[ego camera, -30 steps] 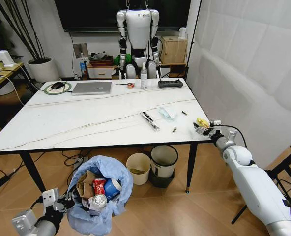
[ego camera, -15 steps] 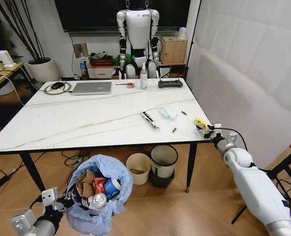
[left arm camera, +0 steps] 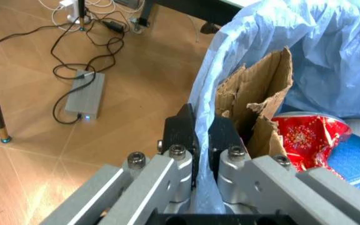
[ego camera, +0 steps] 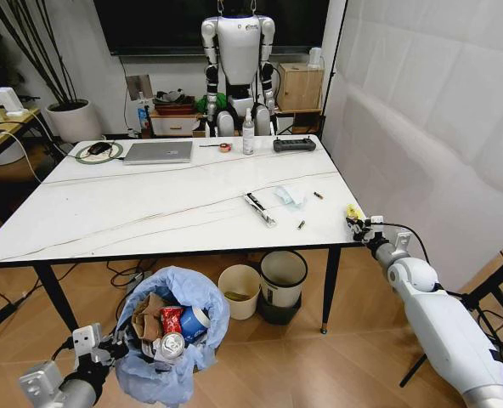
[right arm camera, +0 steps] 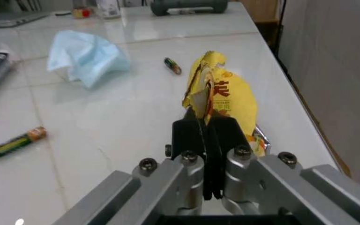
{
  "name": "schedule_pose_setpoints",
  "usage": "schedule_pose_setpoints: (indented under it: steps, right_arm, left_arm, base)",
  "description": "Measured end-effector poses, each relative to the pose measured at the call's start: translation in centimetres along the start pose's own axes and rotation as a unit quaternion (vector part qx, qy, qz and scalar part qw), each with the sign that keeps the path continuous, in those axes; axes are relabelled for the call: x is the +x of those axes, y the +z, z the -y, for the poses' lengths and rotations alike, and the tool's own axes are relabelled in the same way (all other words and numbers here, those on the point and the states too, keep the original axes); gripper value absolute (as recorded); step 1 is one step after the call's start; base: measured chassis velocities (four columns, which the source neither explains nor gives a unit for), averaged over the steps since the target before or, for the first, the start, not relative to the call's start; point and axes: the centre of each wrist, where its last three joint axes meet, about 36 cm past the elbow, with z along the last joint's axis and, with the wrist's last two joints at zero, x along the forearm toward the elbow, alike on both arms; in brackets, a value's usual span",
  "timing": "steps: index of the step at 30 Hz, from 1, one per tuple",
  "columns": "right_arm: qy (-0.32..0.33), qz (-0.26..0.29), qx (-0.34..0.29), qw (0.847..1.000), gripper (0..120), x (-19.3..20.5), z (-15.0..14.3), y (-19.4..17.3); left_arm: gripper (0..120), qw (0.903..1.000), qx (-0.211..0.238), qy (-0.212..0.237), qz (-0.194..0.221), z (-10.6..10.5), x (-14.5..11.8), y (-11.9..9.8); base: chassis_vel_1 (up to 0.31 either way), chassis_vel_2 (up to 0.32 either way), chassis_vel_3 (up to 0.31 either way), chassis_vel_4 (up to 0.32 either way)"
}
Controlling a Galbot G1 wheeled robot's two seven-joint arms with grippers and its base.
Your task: Pick up the trash bin and place the trash from the table into it.
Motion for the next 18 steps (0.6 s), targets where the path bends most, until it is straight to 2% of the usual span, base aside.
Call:
schedule_pose_setpoints:
  steps: [4, 7, 8, 10, 14, 15, 16, 18]
  right_arm:
    - [-0.058, 0.026, -0.005, 0.998, 0, 1.8, -1.8, -1.2]
    - [-0.146, 0.059, -0.009, 0.987, 0, 3.9, -5.0, -2.8]
    - [-0.194, 0.072, -0.015, 0.978, 0, 4.8, -7.0, -3.6]
    - [-0.211, 0.076, -0.018, 0.974, 0, 5.1, -7.7, -3.8]
    - [-0.351, 0.086, -0.055, 0.931, 0, 7.3, -15.1, -4.9]
    - [-0.351, 0.086, -0.055, 0.931, 0, 7.3, -15.1, -4.9]
    - [-0.368, 0.085, -0.059, 0.924, 0, 7.6, -16.1, -4.9]
    - [-0.426, 0.077, -0.07, 0.899, 0, 8.4, -19.7, -4.8]
  left_arm:
    - [0, 1.0, -0.001, 0.003, 0.001, 0.1, 0.0, -0.2]
    - [0, 1.0, -0.001, 0.006, 0.002, 0.2, 0.1, -0.4]
    - [0, 1.0, -0.002, 0.006, 0.002, 0.2, 0.1, -0.5]
    - [0, 1.0, -0.002, 0.006, 0.002, 0.2, 0.1, -0.5]
    - [0, 1.0, 0.0, 0.006, 0.0, 0.2, 0.0, -0.5]
    - [0, 1.0, 0.0, 0.006, 0.0, 0.2, 0.0, -0.5]
    - [0, 1.0, 0.0, 0.006, -0.001, 0.2, 0.0, -0.5]
    - [0, 1.0, -0.001, 0.008, -0.003, 0.4, 0.0, -0.5]
  base:
    - [0.0, 0.0, 0.0, 0.0]
    - [0.0, 0.0, 0.0, 0.0]
    - [0.0, 0.0, 0.0, 0.0]
    - [0.0, 0.0, 0.0, 0.0]
    - [0.0, 0.0, 0.0, 0.0]
    - [0.0, 0.0, 0.0, 0.0]
    - [0.0, 0.0, 0.0, 0.0]
    - [0.0, 0.0, 0.0, 0.0]
